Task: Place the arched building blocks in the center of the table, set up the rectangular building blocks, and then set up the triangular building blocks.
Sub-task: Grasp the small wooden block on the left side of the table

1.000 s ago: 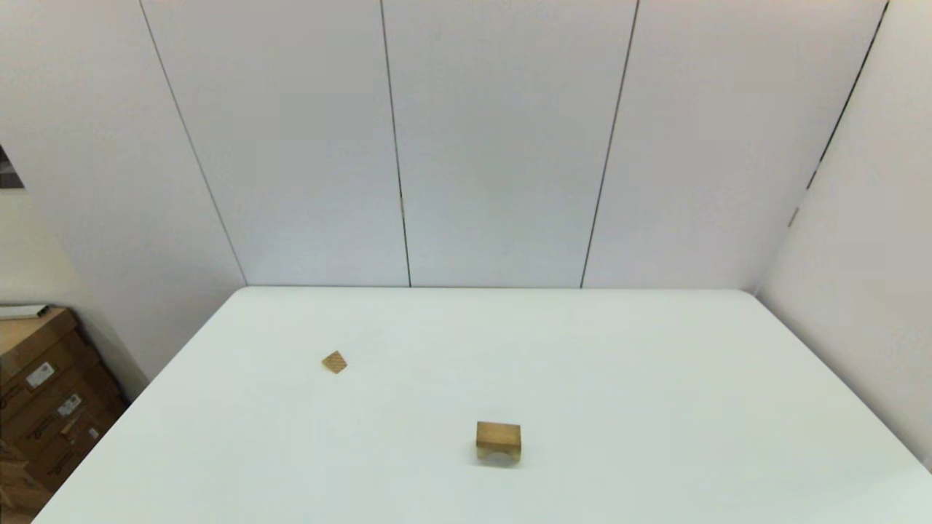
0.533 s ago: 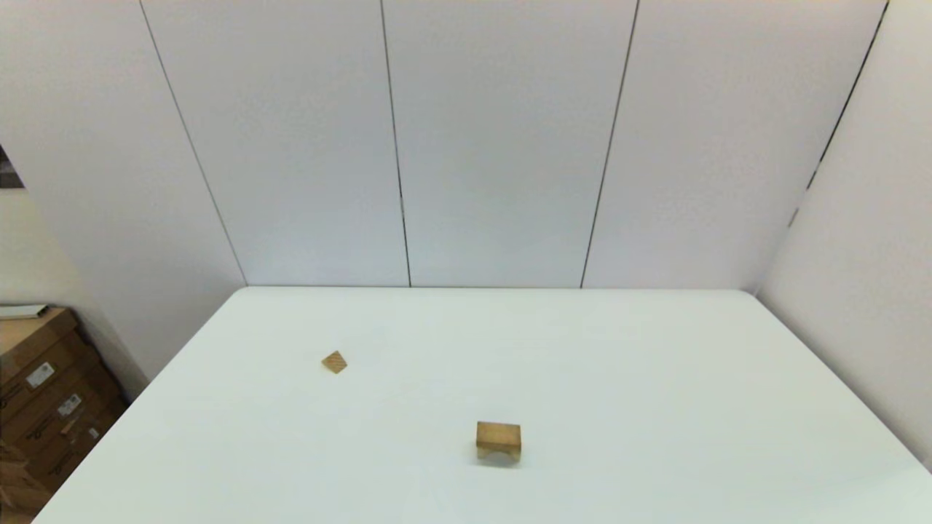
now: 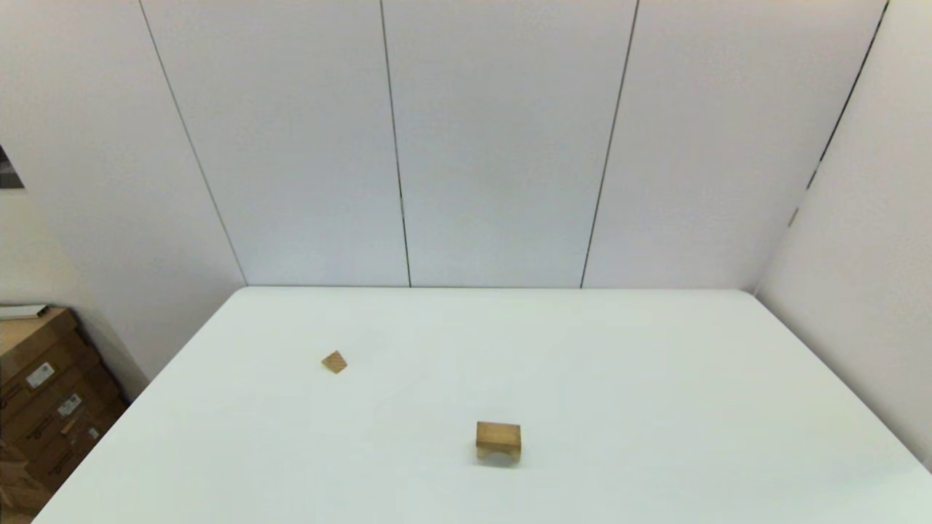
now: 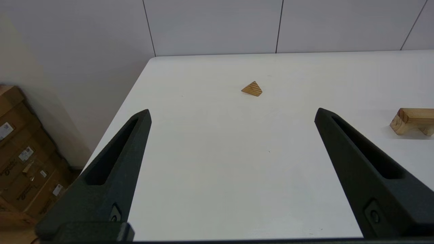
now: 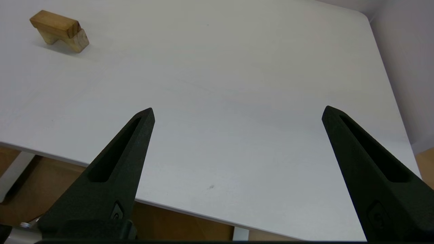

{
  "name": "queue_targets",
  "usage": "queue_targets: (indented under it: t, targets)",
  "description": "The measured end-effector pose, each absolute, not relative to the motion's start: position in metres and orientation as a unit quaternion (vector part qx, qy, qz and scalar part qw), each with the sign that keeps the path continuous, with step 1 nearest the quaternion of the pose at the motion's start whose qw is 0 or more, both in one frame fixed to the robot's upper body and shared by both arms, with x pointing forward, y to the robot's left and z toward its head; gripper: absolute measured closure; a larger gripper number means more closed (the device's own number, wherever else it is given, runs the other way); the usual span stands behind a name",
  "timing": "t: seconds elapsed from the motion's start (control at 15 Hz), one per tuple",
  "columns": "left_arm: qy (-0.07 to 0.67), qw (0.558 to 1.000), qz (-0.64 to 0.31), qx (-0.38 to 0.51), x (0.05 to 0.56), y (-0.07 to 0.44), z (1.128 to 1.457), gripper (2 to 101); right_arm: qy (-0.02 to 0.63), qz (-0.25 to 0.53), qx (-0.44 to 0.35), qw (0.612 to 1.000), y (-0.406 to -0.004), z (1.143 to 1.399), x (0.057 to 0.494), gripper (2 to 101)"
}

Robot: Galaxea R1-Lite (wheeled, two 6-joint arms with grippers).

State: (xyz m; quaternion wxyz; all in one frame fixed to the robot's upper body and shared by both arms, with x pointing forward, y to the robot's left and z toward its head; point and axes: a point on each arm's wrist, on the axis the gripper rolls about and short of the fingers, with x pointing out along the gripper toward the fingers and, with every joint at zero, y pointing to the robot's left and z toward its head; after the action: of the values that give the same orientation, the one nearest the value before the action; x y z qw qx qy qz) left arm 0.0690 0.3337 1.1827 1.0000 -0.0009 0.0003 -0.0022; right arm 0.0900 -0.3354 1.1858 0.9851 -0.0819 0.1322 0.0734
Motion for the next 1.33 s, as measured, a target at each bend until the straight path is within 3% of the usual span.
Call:
queue_targets:
  t: [0.33,0.6,0.8,1.33]
  targets:
    - [0.000,1.000,-0.002,-0.001,0.069,0.334,1.183,5.4,0.119,0.053,-0.071,0.989,-0.335,1.185,0.088,4.9]
    - [0.000,1.000,-0.002,-0.001,0.069,0.334,1.183,5.4,0.045,0.034,-0.060,0.997,-0.336,1.184,0.076,4.9]
    - [0.000,1.000,-0.002,0.000,0.069,0.334,1.183,5.4,0.012,0.006,-0.006,1.000,-0.336,1.183,0.071,4.8]
    - [0.000,1.000,-0.002,-0.001,0.069,0.334,1.183,5.4,-0.001,0.002,-0.001,1.000,-0.337,1.183,0.069,4.6]
